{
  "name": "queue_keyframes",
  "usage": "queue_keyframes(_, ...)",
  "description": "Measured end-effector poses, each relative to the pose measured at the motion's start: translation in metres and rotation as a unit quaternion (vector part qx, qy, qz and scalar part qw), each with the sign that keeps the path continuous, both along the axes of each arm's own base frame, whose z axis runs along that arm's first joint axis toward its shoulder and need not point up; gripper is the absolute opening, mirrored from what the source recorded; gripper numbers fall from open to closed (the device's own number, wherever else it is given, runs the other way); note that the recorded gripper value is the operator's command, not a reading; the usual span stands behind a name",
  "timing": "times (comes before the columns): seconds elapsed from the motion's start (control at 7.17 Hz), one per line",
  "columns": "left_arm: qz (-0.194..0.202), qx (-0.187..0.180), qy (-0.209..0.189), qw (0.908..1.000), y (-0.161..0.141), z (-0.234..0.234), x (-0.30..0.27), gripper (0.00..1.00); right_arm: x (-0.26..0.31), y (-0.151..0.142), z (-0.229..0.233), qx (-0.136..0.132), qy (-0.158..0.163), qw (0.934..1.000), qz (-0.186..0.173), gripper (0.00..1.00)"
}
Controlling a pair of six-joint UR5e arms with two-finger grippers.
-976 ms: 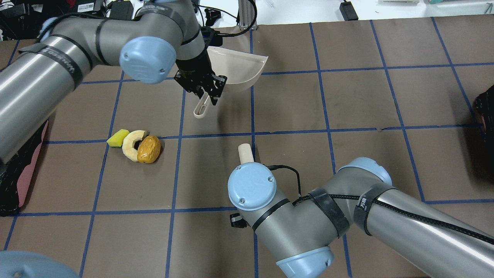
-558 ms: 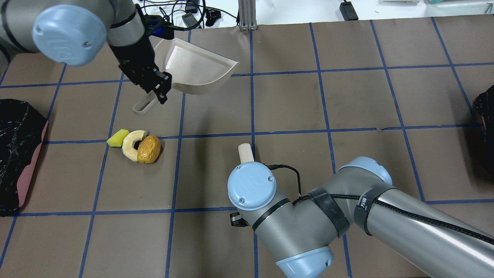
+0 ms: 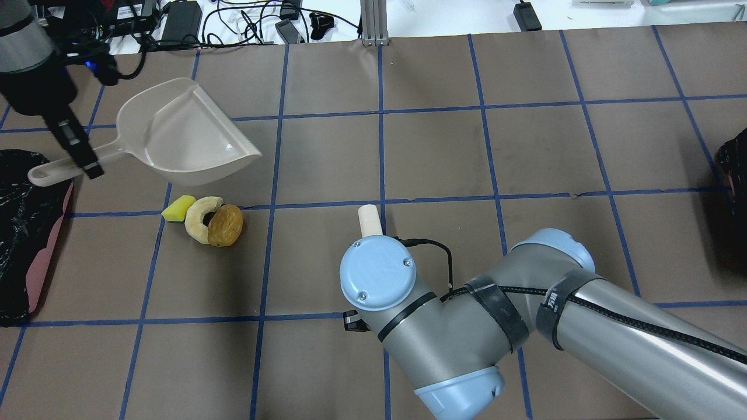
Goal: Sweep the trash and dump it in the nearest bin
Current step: 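Carry the dustpan with the left gripper beside the food scraps, then move the held brush with the right gripper behind the scraps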
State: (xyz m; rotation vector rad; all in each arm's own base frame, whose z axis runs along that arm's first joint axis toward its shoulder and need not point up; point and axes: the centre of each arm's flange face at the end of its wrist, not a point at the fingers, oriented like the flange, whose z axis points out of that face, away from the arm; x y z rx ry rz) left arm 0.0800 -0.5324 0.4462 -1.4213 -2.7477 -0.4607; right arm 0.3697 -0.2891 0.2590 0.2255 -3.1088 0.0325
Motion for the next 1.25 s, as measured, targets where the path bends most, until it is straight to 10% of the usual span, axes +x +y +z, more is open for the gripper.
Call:
queue_keyframes(0.56, -0.242, -0.001, -0.012, 0.9701, 0.005, -0.043, 0.156, 0.00, 0.005, -0.032, 0.037, -0.020, -0.009, 0.9997, -0.014, 0.13)
queue_keyframes(1.25, -0.290, 0.008, -0.015, 0.9568, -0.017, -0.137, 0.177, 0.00, -0.013, -0.094, 0.091, -0.025, -0.015, 0.9981, -0.054, 0.13)
